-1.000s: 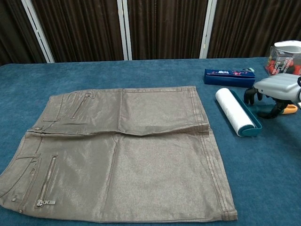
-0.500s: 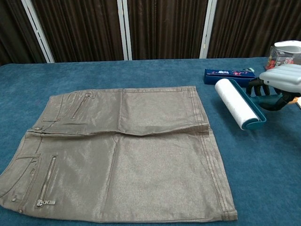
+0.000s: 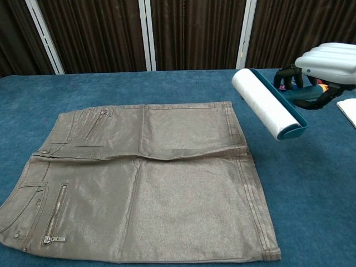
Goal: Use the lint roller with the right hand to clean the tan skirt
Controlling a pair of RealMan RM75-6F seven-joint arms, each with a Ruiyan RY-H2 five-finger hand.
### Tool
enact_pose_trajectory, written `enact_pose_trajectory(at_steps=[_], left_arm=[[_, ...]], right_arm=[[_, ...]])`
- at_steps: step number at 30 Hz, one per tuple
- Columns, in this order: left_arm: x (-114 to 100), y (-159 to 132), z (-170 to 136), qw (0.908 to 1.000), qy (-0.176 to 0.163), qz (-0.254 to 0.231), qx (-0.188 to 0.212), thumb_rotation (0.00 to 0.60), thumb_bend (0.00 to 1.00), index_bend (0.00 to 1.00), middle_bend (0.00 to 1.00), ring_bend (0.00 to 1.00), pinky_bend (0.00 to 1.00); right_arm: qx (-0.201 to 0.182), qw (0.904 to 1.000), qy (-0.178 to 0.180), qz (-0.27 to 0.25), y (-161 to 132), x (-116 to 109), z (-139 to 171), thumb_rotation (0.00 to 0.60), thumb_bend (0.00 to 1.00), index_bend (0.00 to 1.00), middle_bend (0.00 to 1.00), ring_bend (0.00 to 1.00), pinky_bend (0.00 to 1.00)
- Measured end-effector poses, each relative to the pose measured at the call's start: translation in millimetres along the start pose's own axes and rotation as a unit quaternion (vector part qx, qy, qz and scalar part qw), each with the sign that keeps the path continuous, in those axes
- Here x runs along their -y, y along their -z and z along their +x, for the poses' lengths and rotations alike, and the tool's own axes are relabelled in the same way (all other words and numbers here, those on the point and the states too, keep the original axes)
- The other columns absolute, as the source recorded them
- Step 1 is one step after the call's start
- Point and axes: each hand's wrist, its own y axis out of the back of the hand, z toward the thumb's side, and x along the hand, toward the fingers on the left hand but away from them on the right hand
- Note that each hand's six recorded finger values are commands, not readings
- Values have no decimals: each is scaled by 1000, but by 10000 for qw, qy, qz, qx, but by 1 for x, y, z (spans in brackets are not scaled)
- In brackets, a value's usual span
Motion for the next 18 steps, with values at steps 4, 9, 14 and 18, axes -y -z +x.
enact_pose_trajectory(at_steps=[4,9,14,18], left_arm=[[1,3,1,10000,26,-18,-52,600,0,0,0,0,0],[0,9,2,9999,46,-50,-153,600,0,0,0,0,0],[1,17,3,9995,96,-85,-275,600,0,0,0,0,0],[2,24,5,9992,142,-97,-357,600,0,0,0,0,0]], right_arm=[[-284,9985,46,476,-28,-15,-14,600,663,540,582,491,515],[-446,9921,-45,1174,-62,-27,-39,600,695,547,586,495,518],[-564,9848,-241,1624,-100,-31,-66,600,705,548,589,495,517],[-601,9810,-461,1784,-129,-28,-83,600,708,548,590,496,517]])
